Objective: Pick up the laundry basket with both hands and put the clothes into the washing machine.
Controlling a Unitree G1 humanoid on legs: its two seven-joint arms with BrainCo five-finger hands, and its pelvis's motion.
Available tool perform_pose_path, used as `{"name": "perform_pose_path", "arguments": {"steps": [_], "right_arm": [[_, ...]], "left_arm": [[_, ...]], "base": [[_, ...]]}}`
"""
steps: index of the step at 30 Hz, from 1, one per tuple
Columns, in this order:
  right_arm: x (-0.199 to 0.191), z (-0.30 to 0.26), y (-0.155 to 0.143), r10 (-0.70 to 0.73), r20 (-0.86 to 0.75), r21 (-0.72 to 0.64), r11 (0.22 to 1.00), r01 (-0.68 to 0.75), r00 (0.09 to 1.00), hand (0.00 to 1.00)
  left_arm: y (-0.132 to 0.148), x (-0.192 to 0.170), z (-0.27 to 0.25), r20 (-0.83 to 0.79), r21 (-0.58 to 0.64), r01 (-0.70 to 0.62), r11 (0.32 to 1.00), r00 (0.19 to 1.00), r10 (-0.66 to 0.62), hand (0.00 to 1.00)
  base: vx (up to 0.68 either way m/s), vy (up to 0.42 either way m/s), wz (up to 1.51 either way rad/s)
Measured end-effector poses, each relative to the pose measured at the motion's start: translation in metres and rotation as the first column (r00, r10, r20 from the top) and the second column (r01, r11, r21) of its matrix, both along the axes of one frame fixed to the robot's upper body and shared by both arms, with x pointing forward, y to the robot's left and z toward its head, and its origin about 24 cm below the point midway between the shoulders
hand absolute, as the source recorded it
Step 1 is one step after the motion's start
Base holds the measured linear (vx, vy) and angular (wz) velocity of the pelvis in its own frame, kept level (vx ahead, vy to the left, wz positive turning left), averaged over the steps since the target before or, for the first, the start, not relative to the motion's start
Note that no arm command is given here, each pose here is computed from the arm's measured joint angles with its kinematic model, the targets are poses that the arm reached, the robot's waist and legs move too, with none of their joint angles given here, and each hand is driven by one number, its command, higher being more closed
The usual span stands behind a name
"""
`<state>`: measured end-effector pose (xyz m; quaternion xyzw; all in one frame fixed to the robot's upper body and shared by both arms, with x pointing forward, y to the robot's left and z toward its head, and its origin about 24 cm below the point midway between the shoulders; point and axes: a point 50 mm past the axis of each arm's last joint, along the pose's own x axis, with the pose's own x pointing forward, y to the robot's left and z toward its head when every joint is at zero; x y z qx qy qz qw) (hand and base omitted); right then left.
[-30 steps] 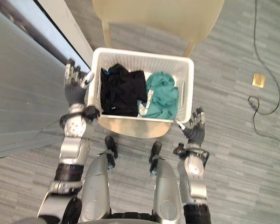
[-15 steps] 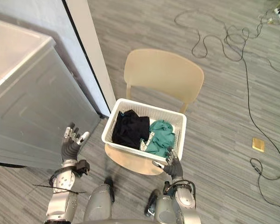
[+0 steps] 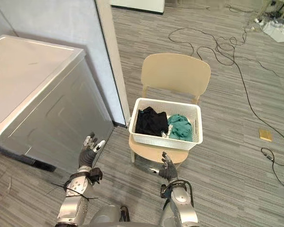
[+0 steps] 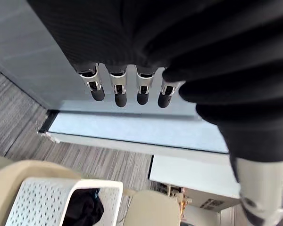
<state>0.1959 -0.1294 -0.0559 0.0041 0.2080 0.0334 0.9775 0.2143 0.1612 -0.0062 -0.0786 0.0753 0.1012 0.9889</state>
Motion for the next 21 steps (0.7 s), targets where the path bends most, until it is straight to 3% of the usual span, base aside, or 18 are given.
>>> {"name": "perform_pose_path", "arguments": {"steps": [9, 15, 21], "right_arm": [[0.03, 0.041, 0.01, 0.037, 0.216, 0.013, 0.999, -0.041, 0.976, 0.0], [0.028, 0.034, -0.014, -0.018, 0.181, -0.028, 0.999, 0.023, 0.983, 0.0], [0.018, 0.023, -0.031, -0.113, 0.128, -0.026, 0.993, 0.118, 0.985, 0.0]], "left_arm": [[0.006, -0.022, -0.016, -0.086, -0.03, -0.088, 0.996, 0.993, 0.085, 0.0], [0.019, -0.038, -0.026, -0.148, -0.012, -0.163, 0.987, 0.976, 0.159, 0.0], [0.015, -0.037, -0.033, -0.178, -0.041, -0.149, 0.988, 0.974, 0.14, 0.0]], "base": [[-0.36, -0.042, 0.87], [-0.38, 0.025, 1.54], [-0.09, 0.262, 1.49]]}}
